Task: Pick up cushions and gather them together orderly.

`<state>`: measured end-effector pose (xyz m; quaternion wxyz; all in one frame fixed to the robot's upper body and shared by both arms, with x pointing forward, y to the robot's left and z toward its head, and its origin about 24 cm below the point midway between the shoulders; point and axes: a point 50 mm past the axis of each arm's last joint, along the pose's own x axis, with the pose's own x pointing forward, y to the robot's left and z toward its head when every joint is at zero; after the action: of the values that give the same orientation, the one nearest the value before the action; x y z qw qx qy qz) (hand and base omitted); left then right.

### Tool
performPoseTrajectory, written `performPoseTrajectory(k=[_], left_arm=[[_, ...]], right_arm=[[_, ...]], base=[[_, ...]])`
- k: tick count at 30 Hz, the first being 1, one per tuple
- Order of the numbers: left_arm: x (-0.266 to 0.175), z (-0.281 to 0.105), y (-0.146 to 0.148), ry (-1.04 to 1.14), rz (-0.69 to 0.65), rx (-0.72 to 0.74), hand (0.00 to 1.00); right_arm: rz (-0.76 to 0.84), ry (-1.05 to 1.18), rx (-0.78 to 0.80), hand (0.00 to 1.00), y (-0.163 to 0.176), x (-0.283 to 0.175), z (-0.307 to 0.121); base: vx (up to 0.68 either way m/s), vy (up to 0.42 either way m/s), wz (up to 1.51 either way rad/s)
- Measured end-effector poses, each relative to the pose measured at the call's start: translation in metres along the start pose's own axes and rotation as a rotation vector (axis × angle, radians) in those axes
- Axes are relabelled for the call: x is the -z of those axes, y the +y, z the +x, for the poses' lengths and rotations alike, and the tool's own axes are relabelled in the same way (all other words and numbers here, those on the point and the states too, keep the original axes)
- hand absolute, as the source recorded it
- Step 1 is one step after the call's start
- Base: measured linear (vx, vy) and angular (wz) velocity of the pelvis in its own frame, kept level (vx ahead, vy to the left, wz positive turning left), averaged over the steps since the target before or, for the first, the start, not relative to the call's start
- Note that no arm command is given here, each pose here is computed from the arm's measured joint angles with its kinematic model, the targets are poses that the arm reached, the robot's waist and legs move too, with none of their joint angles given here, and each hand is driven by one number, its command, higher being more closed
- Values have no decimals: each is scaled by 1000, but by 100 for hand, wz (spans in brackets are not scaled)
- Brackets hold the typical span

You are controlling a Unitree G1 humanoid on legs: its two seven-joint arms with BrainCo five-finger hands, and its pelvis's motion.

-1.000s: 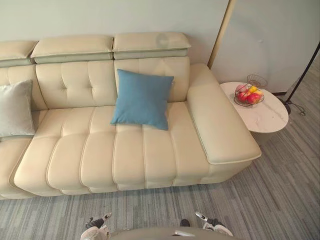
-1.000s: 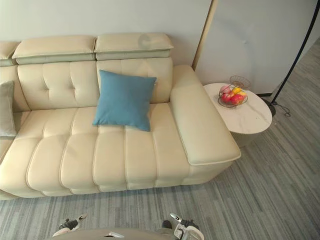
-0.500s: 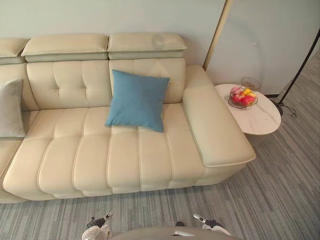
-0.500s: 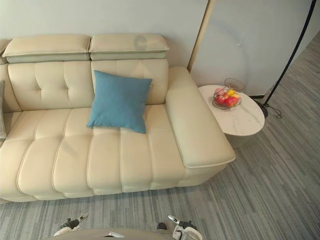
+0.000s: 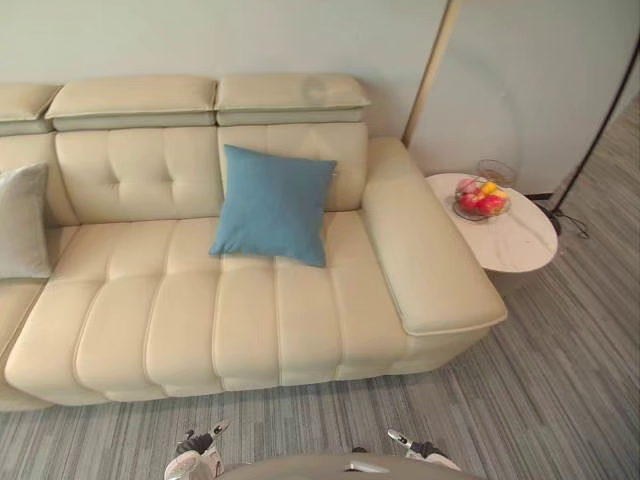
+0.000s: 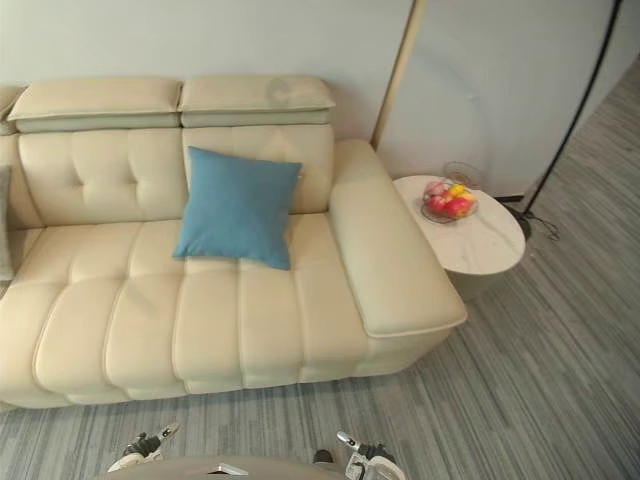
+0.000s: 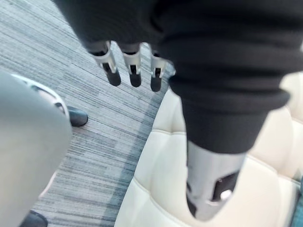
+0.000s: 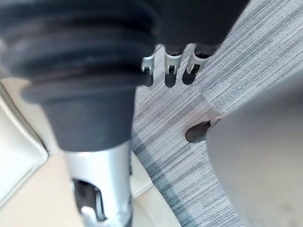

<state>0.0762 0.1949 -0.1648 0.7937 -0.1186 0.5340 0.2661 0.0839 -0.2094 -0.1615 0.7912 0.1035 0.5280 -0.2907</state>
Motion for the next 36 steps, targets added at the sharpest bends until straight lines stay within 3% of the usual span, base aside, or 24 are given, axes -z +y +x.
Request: performPoseTrajectory(k=[10, 22, 36], left_arm=[[-6, 1, -5, -9, 7, 12, 0], [-16, 2, -19, -28, 34, 40, 0], [-14, -1, -38, -45, 175, 116, 0]], right_arm=[[39, -19, 7, 0, -3, -4, -1], [16, -92, -33, 0, 12, -32, 1], [-3, -96, 1, 0, -1, -38, 5]], base=[[-26, -54, -46], [-67, -22, -108], [108, -71, -78]])
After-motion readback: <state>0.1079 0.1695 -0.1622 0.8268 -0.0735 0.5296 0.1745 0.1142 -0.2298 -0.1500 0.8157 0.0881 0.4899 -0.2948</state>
